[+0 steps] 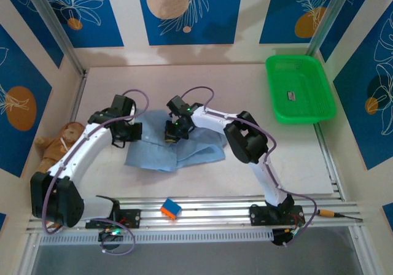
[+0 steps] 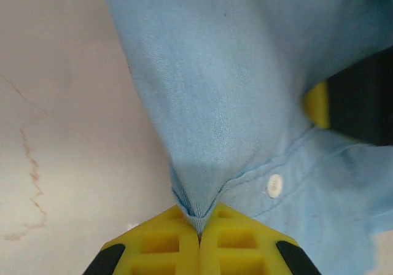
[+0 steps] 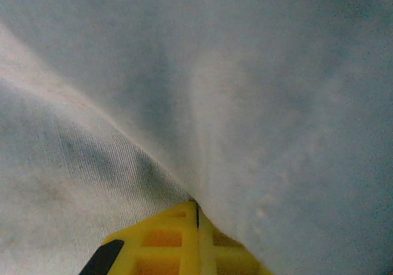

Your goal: Fold and stack the long sleeve shirts

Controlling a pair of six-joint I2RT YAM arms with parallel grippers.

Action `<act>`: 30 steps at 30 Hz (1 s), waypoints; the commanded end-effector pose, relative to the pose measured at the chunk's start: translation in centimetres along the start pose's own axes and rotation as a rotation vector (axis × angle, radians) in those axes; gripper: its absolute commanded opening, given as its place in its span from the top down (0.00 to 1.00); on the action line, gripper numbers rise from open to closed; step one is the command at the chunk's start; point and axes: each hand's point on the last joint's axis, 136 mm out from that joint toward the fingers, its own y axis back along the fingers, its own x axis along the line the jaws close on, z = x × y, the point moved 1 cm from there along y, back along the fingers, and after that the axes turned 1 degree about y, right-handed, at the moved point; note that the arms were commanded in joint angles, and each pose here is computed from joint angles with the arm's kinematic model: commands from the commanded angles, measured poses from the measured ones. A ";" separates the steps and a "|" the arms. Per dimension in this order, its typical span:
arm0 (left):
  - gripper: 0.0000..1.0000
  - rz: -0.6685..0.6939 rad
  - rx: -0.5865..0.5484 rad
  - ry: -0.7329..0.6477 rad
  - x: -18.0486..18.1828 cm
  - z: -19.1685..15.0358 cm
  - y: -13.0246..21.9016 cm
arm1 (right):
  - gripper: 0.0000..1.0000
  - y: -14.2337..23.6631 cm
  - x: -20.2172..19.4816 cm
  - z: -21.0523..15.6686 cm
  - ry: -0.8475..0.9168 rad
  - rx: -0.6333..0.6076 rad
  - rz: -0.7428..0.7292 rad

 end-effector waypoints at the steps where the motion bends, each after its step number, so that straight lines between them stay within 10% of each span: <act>1: 1.00 -0.001 -0.048 -0.086 0.1 1.3 3.9 | 1.00 -2.9 -2.0 -0.6 -0.161 0.002 -0.081; 9: 1.00 -0.104 -0.051 -0.142 -2.2 3.0 4.5 | 0.98 -2.1 2.2 -0.6 -0.153 0.051 0.048; 22: 1.00 -0.047 -0.014 -0.235 -2.1 3.1 4.0 | 0.71 9.7 0.8 1.1 0.050 0.021 0.143; 30: 1.00 0.052 0.007 -0.298 -1.1 4.0 4.7 | 0.69 13.9 -7.1 1.2 0.001 -0.065 -0.056</act>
